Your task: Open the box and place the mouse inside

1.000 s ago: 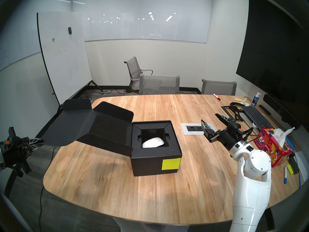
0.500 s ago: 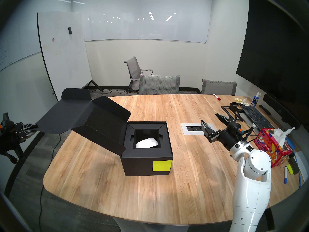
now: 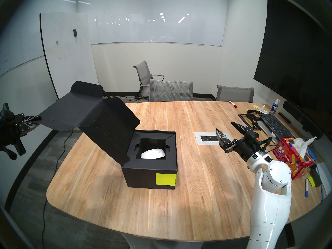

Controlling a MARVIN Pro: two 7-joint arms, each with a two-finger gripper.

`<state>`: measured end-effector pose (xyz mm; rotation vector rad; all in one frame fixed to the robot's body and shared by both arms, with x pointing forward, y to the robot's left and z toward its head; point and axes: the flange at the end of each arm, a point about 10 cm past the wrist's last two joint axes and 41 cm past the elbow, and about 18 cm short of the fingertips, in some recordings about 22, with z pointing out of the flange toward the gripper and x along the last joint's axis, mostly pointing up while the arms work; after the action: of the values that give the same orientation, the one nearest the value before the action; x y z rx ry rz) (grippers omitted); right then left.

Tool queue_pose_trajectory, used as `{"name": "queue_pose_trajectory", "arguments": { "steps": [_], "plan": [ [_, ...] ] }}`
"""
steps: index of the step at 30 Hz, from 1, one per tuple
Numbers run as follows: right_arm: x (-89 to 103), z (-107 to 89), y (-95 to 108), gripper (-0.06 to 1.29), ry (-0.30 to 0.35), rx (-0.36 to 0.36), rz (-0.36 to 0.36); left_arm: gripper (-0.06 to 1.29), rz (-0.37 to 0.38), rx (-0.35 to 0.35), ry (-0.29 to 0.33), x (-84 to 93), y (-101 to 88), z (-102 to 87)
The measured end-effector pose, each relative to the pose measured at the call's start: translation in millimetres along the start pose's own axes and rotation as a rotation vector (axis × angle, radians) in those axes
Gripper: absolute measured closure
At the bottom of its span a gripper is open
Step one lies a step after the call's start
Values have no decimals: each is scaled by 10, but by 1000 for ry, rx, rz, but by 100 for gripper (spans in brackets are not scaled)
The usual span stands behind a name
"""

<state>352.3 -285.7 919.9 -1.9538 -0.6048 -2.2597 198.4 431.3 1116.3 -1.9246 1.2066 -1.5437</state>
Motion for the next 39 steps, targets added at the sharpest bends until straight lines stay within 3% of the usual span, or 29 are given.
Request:
{"name": "queue_pose_trajectory", "arguments": {
  "steps": [8, 17, 27, 39],
  "plan": [
    [0, 0, 0, 3, 0, 0, 0, 124, 35, 19, 17, 155, -179, -7],
    [0, 0, 0, 3, 0, 0, 0, 124, 93, -27, 37, 434, -216, 1],
    [0, 0, 0, 3, 0, 0, 0, 124, 185, -91, 58, 769, -64, 48],
    [0, 0, 0, 3, 0, 0, 0, 124, 240, -167, 83, 948, 55, 294]
  ]
}}
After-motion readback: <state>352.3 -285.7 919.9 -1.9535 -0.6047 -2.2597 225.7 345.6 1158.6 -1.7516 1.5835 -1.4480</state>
